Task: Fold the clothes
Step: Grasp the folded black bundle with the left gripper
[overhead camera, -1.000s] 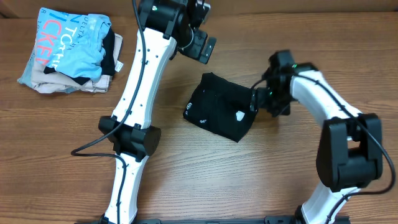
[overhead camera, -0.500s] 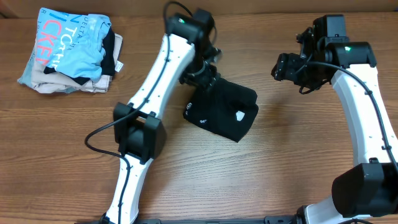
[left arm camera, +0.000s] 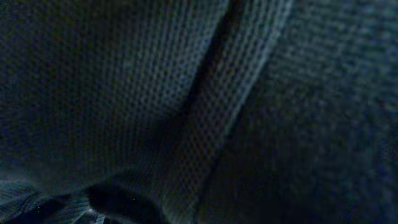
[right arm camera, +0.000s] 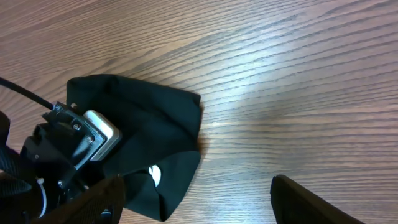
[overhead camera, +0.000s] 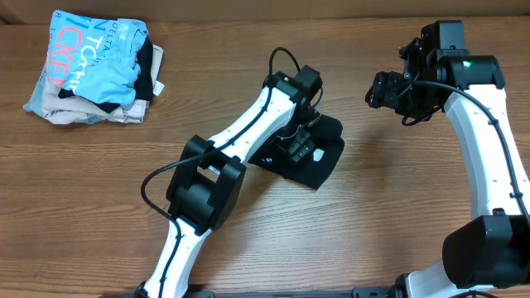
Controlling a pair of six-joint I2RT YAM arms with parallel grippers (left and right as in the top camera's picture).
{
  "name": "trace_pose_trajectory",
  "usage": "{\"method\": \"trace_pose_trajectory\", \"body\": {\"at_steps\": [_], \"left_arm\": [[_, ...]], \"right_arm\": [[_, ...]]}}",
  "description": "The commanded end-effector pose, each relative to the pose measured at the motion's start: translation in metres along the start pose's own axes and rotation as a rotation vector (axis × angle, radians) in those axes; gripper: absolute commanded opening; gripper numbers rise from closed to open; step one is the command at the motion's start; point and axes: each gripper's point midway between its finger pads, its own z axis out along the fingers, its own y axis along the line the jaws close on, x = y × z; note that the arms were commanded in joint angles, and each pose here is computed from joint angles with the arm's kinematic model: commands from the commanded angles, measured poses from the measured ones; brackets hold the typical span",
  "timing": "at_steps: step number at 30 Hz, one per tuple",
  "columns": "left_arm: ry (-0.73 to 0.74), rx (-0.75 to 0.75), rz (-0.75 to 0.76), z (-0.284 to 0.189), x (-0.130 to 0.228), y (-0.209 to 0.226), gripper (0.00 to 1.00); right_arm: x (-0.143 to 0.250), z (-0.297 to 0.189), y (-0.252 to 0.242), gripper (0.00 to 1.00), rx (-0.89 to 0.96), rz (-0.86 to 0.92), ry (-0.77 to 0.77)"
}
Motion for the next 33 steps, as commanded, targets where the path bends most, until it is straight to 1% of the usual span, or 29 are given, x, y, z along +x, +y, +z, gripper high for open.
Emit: {"method": "trace_pose_trajectory", "body": {"at_steps": [1,3,6,7,10,14,17,19,21,23,26,29,33], "left_arm": [[0.116,-0.053,-0.019,0.056,0.027,0.019,0.96],[0.121,-0.132,-0.021,0.06,0.03,0.036,1.0],[0.133,-0.305,-0.037,0.056,0.034,0.075,1.0],[0.135,-0.375,-0.048,0.052,0.035,0.093,1.0],[0.137,-0.44,-0.048,0.047,0.038,0.124,1.0],[0.137,-0.459,-0.046,0.039,0.042,0.153,1.0],[0.08,-0.48,-0.061,0.016,0.029,0.161,1.0],[0.012,-0.483,-0.067,-0.007,0.014,0.159,1.0],[-0.077,-0.45,-0.046,-0.034,-0.006,0.147,1.0],[-0.167,-0.391,-0.009,-0.061,-0.022,0.128,1.0],[-0.272,-0.286,0.033,-0.093,-0.034,0.097,1.0],[-0.305,-0.174,0.078,-0.103,-0.035,0.068,1.0],[-0.286,-0.058,0.104,-0.089,-0.033,0.043,1.0]], "right_arm": [[-0.003,-0.002,0.0,0.79,0.003,-0.01,-0.013],[-0.003,-0.002,0.0,0.79,0.003,-0.01,-0.013],[-0.003,-0.002,0.0,0.8,0.003,-0.01,-0.013],[-0.003,-0.002,0.0,0.81,0.003,-0.01,-0.013],[-0.003,-0.002,0.0,0.83,0.003,-0.01,-0.013],[-0.003,-0.002,0.0,0.85,0.003,-0.01,-0.013],[-0.004,-0.002,0.0,0.86,0.002,-0.01,-0.017],[-0.004,-0.002,0.001,0.87,0.001,-0.011,-0.019],[-0.004,-0.002,0.001,0.87,0.001,-0.011,-0.019],[-0.003,-0.002,0.0,0.88,0.002,-0.01,-0.015],[-0.002,-0.002,0.0,0.88,0.003,-0.009,-0.01],[-0.002,-0.002,0.0,0.88,0.004,-0.009,-0.01],[-0.002,-0.002,0.0,0.9,0.003,-0.01,-0.011]]}}
